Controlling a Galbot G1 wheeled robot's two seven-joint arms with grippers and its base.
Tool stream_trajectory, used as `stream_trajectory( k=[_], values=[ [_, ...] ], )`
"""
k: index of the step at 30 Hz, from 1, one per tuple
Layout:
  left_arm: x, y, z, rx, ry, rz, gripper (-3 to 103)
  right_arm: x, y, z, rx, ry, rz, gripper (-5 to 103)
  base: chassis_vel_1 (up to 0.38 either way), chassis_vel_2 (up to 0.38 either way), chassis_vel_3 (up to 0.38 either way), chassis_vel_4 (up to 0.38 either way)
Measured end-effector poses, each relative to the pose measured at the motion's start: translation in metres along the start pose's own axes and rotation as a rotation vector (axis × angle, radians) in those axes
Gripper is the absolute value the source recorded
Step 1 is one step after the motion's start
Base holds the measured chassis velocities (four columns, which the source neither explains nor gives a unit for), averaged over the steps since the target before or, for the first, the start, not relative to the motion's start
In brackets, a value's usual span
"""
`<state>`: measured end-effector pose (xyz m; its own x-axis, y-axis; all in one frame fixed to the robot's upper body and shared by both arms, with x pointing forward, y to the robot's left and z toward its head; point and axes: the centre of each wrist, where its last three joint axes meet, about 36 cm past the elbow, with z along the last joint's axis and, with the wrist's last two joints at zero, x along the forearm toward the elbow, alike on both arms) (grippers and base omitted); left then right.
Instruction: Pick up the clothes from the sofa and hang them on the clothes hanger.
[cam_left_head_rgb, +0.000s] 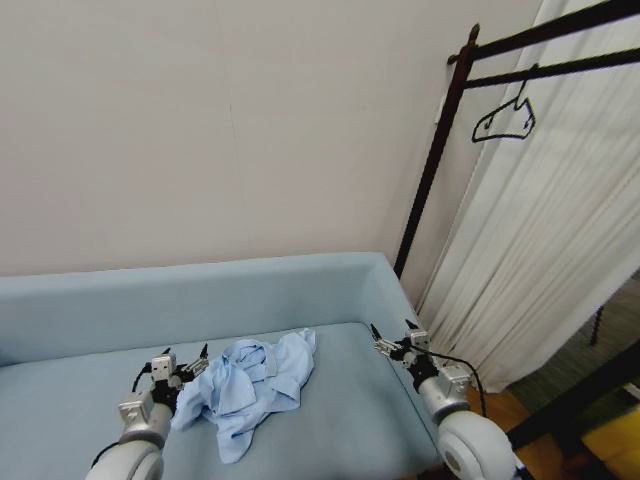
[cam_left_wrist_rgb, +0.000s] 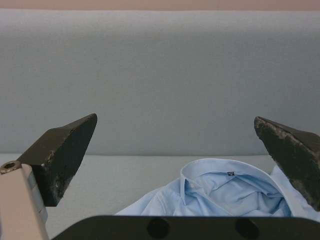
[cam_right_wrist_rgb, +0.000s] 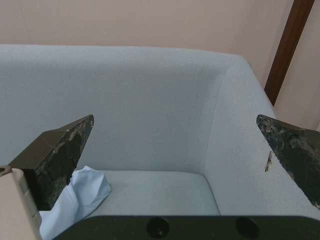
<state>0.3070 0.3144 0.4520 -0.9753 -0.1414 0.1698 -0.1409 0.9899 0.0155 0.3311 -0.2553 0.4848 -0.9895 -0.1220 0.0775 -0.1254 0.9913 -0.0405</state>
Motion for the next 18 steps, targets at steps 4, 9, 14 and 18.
stream_trajectory(
  k=[4, 9, 14, 18],
  values=[
    [-0.007, 0.003, -0.001, -0.001, 0.011, -0.013, 100, -0.005, -0.001, 0.003, 0.000, 0.007, -0.006, 100, 0.000, 0.000, 0.000, 0.000],
    [-0.001, 0.004, -0.011, 0.004, 0.001, -0.016, 100, -0.005, 0.001, 0.004, -0.003, 0.005, -0.011, 100, 0.000, 0.000, 0.000, 0.000],
    [0.007, 0.005, -0.016, 0.004, -0.007, -0.022, 100, -0.006, 0.002, 0.001, -0.025, -0.001, -0.010, 100, 0.000, 0.000, 0.000, 0.000],
    [0.011, 0.003, -0.017, 0.012, -0.011, -0.024, 100, -0.005, -0.001, 0.003, -0.026, 0.012, -0.004, 100, 0.000, 0.000, 0.000, 0.000]
  ],
)
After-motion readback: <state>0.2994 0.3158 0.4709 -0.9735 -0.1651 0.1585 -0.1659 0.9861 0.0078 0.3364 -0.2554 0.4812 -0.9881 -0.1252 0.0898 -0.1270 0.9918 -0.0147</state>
